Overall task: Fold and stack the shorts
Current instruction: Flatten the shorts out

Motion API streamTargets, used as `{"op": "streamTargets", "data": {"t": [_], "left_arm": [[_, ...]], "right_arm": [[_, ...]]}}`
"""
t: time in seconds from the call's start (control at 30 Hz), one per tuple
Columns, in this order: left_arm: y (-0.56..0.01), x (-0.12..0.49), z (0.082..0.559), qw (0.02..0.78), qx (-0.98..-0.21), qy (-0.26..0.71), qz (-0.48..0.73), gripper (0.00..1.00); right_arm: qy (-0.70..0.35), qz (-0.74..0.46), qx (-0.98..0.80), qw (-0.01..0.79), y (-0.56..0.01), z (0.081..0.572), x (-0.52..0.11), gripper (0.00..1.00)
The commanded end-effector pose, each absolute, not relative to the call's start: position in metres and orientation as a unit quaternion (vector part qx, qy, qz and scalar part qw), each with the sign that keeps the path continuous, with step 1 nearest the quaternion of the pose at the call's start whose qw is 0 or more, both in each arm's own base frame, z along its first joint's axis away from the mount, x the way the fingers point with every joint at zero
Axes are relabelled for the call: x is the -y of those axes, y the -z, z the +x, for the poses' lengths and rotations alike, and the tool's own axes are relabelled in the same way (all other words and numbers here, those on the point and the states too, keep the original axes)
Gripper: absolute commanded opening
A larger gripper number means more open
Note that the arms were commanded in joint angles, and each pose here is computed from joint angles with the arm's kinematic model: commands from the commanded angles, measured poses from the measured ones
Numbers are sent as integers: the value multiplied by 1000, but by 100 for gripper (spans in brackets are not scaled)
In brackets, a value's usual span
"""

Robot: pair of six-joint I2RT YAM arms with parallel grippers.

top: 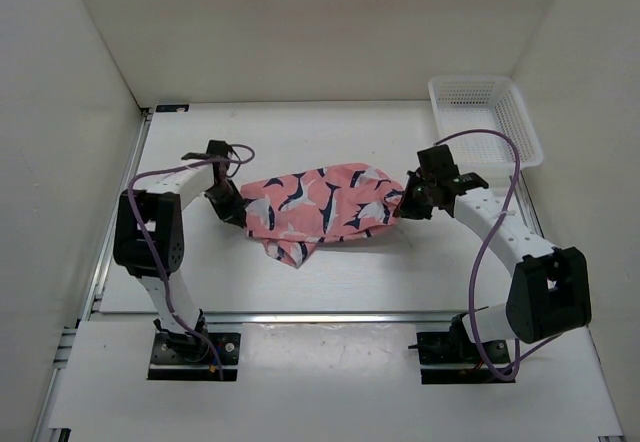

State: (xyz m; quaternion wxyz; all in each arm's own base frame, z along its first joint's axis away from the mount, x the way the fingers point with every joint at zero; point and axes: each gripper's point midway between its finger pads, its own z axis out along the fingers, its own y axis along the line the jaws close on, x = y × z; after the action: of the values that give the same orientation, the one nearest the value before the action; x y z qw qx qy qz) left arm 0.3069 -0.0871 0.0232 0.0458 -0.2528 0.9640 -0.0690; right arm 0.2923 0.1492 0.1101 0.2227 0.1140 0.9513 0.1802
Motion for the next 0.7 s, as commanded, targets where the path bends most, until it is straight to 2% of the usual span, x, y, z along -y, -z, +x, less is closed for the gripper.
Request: {"op": "streamTargets", "data": {"t": [0.0, 0.13, 0.17, 0.23, 0.27, 0.3, 0.33, 0.37, 0.4, 0.47, 0.67], "left_arm": [[-89, 69, 345, 145, -954, 82, -251, 10], [-172, 45, 360, 227, -936, 74, -260, 10], [-214, 40, 368, 275, -922, 87, -259, 10], [-254, 36, 364, 311, -909, 97, -261, 10], [-302, 32, 363, 371, -884, 115, -259, 10], [-324, 32, 358, 395, -874, 123, -256, 10], [-369, 28, 347, 448, -844, 140, -258, 10], [-391, 28, 340, 472, -828, 152, -261, 10], [-412, 26, 331, 494, -811, 166, -264, 10], [-475, 24, 307, 575, -754, 199, -245, 10], [-574, 25, 232, 675, -672, 224, -209, 10]], "right_arm": [[-204, 92, -939, 261, -144, 302, -154, 0], [-195, 74, -934, 291, -167, 312, -150, 0], [-192, 75, -936, 285, -171, 311, -150, 0], [-216, 62, -919, 325, -221, 327, -158, 0], [-223, 53, -914, 334, -238, 326, -164, 0], [-238, 32, -895, 377, -282, 334, -169, 0], [-243, 17, -890, 385, -299, 329, -175, 0], [-244, 8, -885, 398, -315, 331, -175, 0], [-254, -17, -863, 437, -356, 330, -179, 0], [-258, -40, -852, 454, -383, 320, -179, 0], [-311, -140, -780, 524, -469, 261, -180, 0]]}}
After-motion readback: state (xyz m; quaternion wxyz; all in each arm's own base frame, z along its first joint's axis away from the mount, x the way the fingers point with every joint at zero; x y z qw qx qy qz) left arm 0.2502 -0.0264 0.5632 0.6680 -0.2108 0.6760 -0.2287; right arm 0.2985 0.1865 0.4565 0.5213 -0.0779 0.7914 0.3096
